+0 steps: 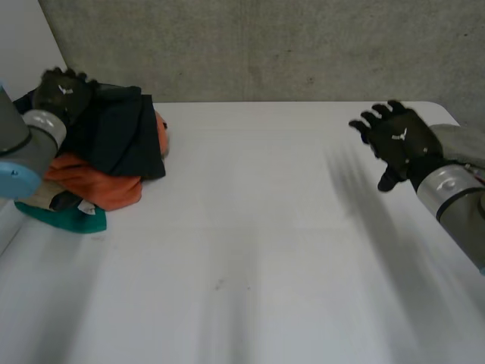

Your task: Fold the laundry.

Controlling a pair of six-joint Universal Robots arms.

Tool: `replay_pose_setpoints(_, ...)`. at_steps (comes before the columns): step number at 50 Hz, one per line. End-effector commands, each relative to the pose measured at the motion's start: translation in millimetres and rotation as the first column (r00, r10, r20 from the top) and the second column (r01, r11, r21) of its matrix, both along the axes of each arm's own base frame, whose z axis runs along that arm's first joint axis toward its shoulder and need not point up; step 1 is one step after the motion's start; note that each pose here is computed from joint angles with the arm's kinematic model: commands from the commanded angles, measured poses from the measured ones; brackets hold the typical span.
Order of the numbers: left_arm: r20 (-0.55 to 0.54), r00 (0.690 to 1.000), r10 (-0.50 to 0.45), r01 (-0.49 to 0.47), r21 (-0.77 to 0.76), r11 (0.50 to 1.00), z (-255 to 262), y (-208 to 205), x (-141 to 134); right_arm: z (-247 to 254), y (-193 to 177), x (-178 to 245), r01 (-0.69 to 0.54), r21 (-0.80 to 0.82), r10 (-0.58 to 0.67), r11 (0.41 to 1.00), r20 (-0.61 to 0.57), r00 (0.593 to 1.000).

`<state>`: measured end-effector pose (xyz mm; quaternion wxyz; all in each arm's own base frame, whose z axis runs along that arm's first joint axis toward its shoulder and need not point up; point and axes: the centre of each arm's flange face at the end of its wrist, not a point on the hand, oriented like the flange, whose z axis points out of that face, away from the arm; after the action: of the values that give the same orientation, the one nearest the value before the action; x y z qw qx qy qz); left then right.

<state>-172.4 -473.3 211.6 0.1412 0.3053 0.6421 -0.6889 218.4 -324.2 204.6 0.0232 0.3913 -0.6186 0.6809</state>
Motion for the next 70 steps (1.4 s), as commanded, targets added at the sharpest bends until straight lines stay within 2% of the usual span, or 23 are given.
replay_pose_setpoints(1,-0.015,0.999,-0.052,0.053,0.014,0.999,-35.1,-24.5,5.1,-19.4,12.2,-5.0,0.011,0.081,-0.009,0.997,-0.019,1.000)
replay_pose_setpoints(6,-0.051,0.996,-0.072,0.072,0.015,0.997,-32.9,-20.6,-7.2,-24.0,14.8,-7.8,0.020,0.099,-0.018,0.995,-0.024,1.000)
replay_pose_setpoints(10,-0.145,0.984,-0.103,0.096,-0.049,0.994,17.1,1.6,-33.2,-20.5,10.0,-18.7,0.055,0.091,-0.053,0.994,-0.023,0.998)
replay_pose_setpoints(13,-0.226,0.958,-0.176,0.146,-0.140,0.979,63.7,31.7,-54.1,-11.2,8.8,-23.0,0.070,0.066,-0.069,0.995,-0.016,0.997)
replay_pose_setpoints(16,-0.292,0.913,-0.285,0.215,-0.249,0.944,100.3,68.2,-81.3,-0.9,10.3,-23.6,0.072,0.039,-0.072,0.997,-0.005,0.997)
replay_pose_setpoints(17,-0.325,0.877,-0.353,0.261,-0.294,0.919,118.1,91.8,-98.3,1.1,10.6,-23.7,0.072,0.035,-0.072,0.997,-0.001,0.997)
replay_pose_setpoints(20,-0.370,0.816,-0.444,0.330,-0.333,0.883,135.1,125.1,-121.2,12.1,13.9,-24.0,0.073,0.006,-0.073,0.997,0.010,0.997)
replay_pose_setpoints(21,-0.393,0.780,-0.486,0.383,-0.314,0.869,132.2,143.6,-136.3,14.2,15.1,-24.1,0.073,0.001,-0.073,0.997,0.012,0.997)
replay_pose_setpoints(24,-0.413,0.732,-0.542,0.477,-0.256,0.841,115.0,169.2,-162.4,20.5,17.4,-25.1,0.078,-0.009,-0.078,0.997,0.030,0.997)
replay_pose_setpoints(25,-0.416,0.704,-0.576,0.546,-0.202,0.813,98.0,188.8,-181.9,21.6,17.9,-25.4,0.082,-0.009,-0.081,0.997,0.035,0.996)
replay_pose_setpoints(27,-0.422,0.678,-0.601,0.610,-0.132,0.781,75.7,209.0,-201.5,23.6,18.9,-27.2,0.098,-0.001,-0.098,0.995,0.051,0.994)
replay_pose_setpoints(30,-0.432,0.658,-0.617,0.689,0.017,0.724,27.6,242.0,-229.8,22.3,17.9,-32.6,0.124,0.019,-0.125,0.992,0.059,0.990)
replay_pose_setpoints(35,-0.420,0.645,-0.638,0.745,0.160,0.648,-11.0,282.2,-249.9,20.1,7.4,-55.7,0.202,0.044,-0.204,0.978,0.058,0.977)
replay_pose_setpoints(39,-0.385,0.643,-0.661,0.756,0.182,0.629,-11.1,297.2,-252.6,24.0,-1.1,-68.4,0.239,0.031,-0.241,0.970,0.062,0.969)
replay_pose_setpoints(45,-0.366,0.631,-0.684,0.758,0.104,0.644,28.7,303.2,-242.7,31.1,-6.1,-71.6,0.248,0.012,-0.248,0.969,0.064,0.967)
replay_pose_setpoints(47,-0.366,0.632,-0.683,0.754,0.089,0.651,36.6,303.3,-238.7,35.8,-7.4,-71.8,0.249,0.014,-0.250,0.968,0.062,0.966)
replay_pose_setpoints(50,-0.366,0.668,-0.647,0.710,0.057,0.702,53.9,293.9,-223.4,44.5,-6.9,-67.8,0.238,0.031,-0.239,0.971,0.059,0.969)
replay_pose_setpoints(51,-0.368,0.708,-0.603,0.660,0.040,0.750,62.4,280.7,-210.7,45.7,-6.5,-66.7,0.235,0.039,-0.237,0.971,0.059,0.970)
replay_pose_setpoints(54,-0.371,0.765,-0.527,0.576,0.028,0.817,68.3,258.9,-192.2,54.1,1.0,-53.1,0.189,0.091,-0.194,0.978,0.053,0.980)
replay_pose_setpoints(55,-0.372,0.799,-0.472,0.517,0.025,0.855,69.7,244.3,-180.8,56.2,4.4,-46.7,0.169,0.107,-0.176,0.980,0.054,0.983)
replay_pose_setpoints(59,-0.371,0.857,-0.358,0.397,0.032,0.917,67.3,210.9,-155.8,63.5,22.0,-7.8,0.059,0.208,-0.084,0.976,0.112,0.990)
replay_pose_setpoints(67,-0.349,0.913,-0.211,0.266,0.119,0.956,22.4,145.9,-122.5,56.4,39.4,54.3,-0.079,0.387,-0.040,0.919,0.291,0.956)
replay_pose_setpoints(70,-0.337,0.917,-0.213,0.272,0.138,0.952,7.2,127.0,-120.0,44.5,43.4,71.9,-0.094,0.430,-0.053,0.898,0.317,0.947)
